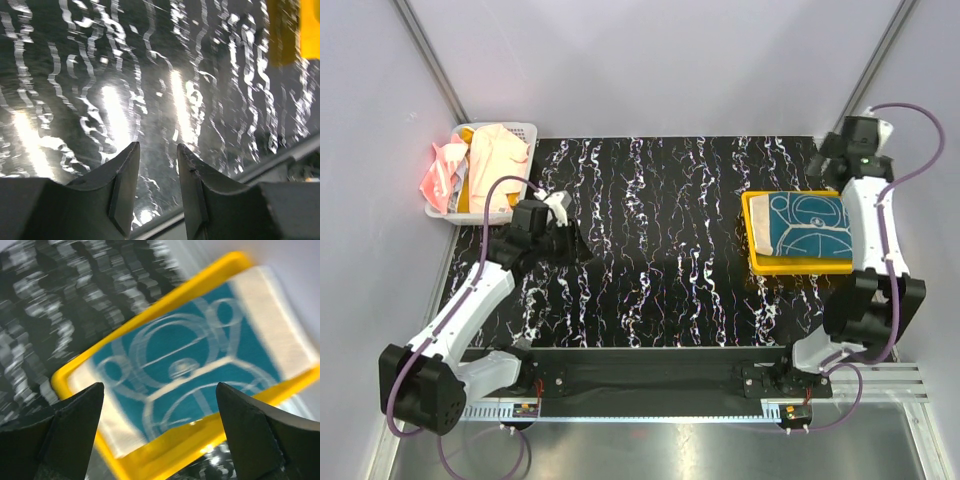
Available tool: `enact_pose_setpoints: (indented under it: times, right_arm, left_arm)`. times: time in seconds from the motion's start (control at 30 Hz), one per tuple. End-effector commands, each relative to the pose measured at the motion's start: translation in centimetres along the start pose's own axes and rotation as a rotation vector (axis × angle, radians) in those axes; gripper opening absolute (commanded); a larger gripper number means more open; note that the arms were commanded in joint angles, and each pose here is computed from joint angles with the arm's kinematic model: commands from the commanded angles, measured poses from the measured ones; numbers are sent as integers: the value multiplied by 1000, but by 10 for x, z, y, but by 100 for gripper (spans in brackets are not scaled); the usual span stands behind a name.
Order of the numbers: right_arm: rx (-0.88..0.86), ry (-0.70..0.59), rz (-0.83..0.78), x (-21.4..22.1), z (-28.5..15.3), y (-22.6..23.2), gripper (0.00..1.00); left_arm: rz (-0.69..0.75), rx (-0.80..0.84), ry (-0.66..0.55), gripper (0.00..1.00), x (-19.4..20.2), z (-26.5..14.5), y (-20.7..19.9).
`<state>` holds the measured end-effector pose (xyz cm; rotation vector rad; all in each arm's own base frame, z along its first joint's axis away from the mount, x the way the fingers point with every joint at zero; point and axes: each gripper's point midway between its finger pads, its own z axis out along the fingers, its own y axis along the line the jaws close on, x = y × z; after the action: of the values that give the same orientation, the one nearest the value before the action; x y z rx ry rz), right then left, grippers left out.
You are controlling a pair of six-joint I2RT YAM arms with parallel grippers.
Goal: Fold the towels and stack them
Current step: Neatly place the folded towel into the bin, then grab crumpled towel
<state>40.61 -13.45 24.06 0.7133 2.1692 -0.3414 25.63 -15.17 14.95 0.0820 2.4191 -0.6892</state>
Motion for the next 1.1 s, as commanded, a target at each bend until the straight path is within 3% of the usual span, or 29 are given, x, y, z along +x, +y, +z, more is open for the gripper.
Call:
enact_pose_setpoints:
  times: [0.0,0.03,0.17,0.37,0.57,0.87,1.07]
  right_arm:
    - [-214,-48,20,15,-40,72,100]
    - [-283,-73,19,15,-49,89,100]
    - [-474,-43,-20,57,-70,147,100]
    - [-646,31,-108,112,-94,197,100]
    - [-752,98,-122,157,-107,217,100]
    - [-843,172,-137,185,-117,238,100]
    - [-845,159,-147,184,-120,239,100]
  left_arm:
    - [-16,-97,-146,41,-44,-10,9]
    - [-52,-150,-162,41,-50,-10,17]
    - [-286,-429,-411,45,-110,-25,64]
    - [-453,-697,-732,54,-207,-55,123]
    - [-564,-796,-744,57,-257,-16,201]
    - [-633,-889,-687,58,-259,46,297]
    - [-654,-938,-620,58,-252,59,335]
